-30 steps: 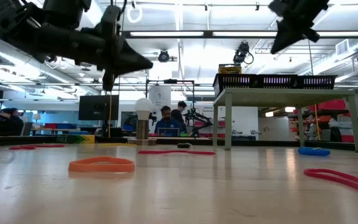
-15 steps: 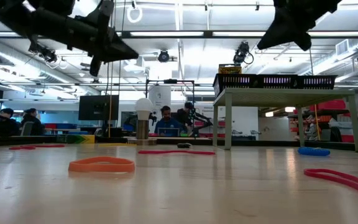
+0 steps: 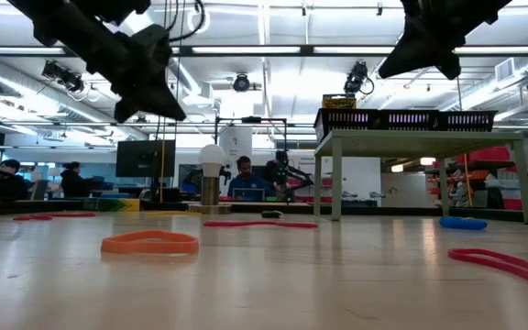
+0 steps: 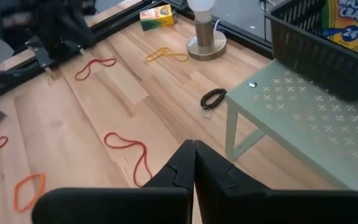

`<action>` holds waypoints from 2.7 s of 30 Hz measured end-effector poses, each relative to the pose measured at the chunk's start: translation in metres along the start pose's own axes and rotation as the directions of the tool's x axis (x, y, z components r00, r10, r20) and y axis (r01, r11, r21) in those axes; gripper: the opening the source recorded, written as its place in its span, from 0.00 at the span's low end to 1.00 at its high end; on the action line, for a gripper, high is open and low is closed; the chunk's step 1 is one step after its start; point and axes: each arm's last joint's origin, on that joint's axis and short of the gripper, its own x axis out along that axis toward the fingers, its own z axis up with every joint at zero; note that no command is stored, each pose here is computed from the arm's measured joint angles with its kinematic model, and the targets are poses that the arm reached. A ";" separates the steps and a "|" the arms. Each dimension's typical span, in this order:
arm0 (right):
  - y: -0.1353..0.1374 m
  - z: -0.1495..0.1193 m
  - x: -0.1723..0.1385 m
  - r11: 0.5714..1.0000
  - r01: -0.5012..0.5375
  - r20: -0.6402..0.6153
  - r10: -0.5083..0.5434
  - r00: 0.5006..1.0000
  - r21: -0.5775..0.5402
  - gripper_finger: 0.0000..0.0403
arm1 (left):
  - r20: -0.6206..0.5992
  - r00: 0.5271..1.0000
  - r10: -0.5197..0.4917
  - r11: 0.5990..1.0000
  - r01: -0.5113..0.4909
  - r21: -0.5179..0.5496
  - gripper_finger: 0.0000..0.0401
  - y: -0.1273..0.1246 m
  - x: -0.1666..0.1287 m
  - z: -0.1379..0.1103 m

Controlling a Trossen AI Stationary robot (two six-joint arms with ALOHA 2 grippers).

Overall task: Pick & Place Office Desk Supplies
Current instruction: Put the red rubber band into the middle basket on the shelf

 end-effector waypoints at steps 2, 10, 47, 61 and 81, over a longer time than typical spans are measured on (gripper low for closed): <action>0.001 -0.001 0.000 1.000 -0.002 -0.002 0.002 1.000 -0.013 0.02 | -0.054 0.999 -0.009 0.999 0.012 0.042 0.04 -0.007 0.009 -0.009; 0.005 -0.004 0.005 0.996 -0.054 -0.063 0.050 0.997 -0.064 0.03 | -0.249 0.967 -0.055 0.995 0.075 0.071 0.10 -0.041 0.046 -0.057; 0.159 -0.127 0.072 0.889 -0.368 -0.732 0.058 0.678 -0.271 0.30 | 0.089 0.974 -0.207 0.977 0.200 0.077 0.02 -0.127 0.055 -0.144; 0.158 -0.153 0.099 0.905 -0.300 -0.751 -0.032 0.660 -0.302 0.16 | 0.110 0.968 -0.226 0.972 0.215 0.097 0.03 -0.128 0.056 -0.142; 0.074 -0.136 0.049 0.851 0.500 -0.698 -0.260 0.667 0.161 0.00 | 0.112 0.968 -0.225 0.973 0.217 0.080 0.03 -0.128 0.056 -0.142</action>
